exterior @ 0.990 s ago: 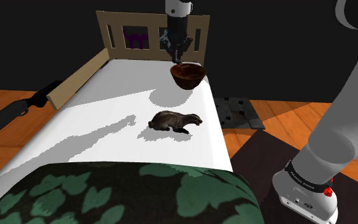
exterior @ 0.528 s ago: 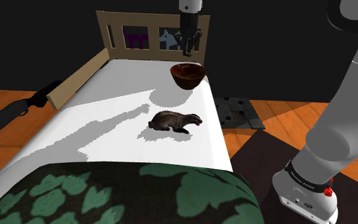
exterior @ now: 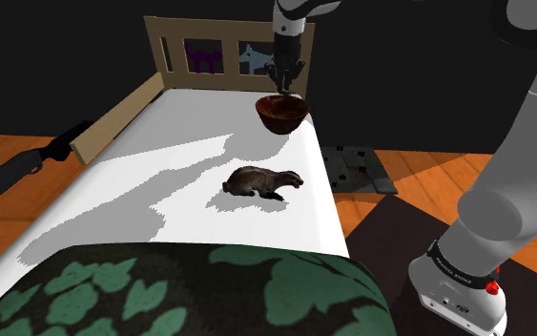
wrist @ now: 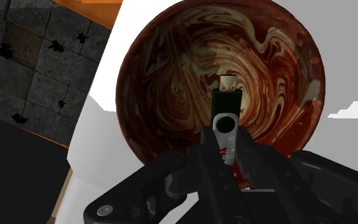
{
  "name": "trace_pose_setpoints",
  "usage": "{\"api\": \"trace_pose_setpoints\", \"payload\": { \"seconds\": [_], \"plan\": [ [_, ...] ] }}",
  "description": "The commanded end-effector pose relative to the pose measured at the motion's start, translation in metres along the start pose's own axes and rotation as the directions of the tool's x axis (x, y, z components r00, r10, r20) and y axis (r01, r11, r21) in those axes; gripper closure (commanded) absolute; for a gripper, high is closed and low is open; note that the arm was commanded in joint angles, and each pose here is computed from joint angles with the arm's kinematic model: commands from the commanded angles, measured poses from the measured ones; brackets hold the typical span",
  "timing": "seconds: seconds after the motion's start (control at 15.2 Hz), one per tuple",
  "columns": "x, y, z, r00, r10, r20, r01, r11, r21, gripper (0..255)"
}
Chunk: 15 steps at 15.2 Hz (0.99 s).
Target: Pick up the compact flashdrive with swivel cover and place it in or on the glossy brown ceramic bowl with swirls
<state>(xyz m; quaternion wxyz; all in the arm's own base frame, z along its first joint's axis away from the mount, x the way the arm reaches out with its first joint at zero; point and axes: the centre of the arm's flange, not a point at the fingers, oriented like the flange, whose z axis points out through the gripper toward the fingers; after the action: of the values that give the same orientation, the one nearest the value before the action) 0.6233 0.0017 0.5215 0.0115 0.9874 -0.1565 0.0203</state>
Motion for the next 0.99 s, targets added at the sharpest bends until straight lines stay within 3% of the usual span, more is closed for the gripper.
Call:
{"api": "trace_pose_setpoints", "payload": {
  "seconds": [0.0,0.4,0.92],
  "plan": [
    [-0.001,0.0,0.011,1.0,0.0,0.0,0.0,1.0,0.0,255],
    [-0.002,-0.001,0.041,1.0,0.0,0.0,0.0,1.0,0.0,255],
    [-0.002,-0.001,0.041,1.0,0.0,0.0,0.0,1.0,0.0,255]
  ]
}}
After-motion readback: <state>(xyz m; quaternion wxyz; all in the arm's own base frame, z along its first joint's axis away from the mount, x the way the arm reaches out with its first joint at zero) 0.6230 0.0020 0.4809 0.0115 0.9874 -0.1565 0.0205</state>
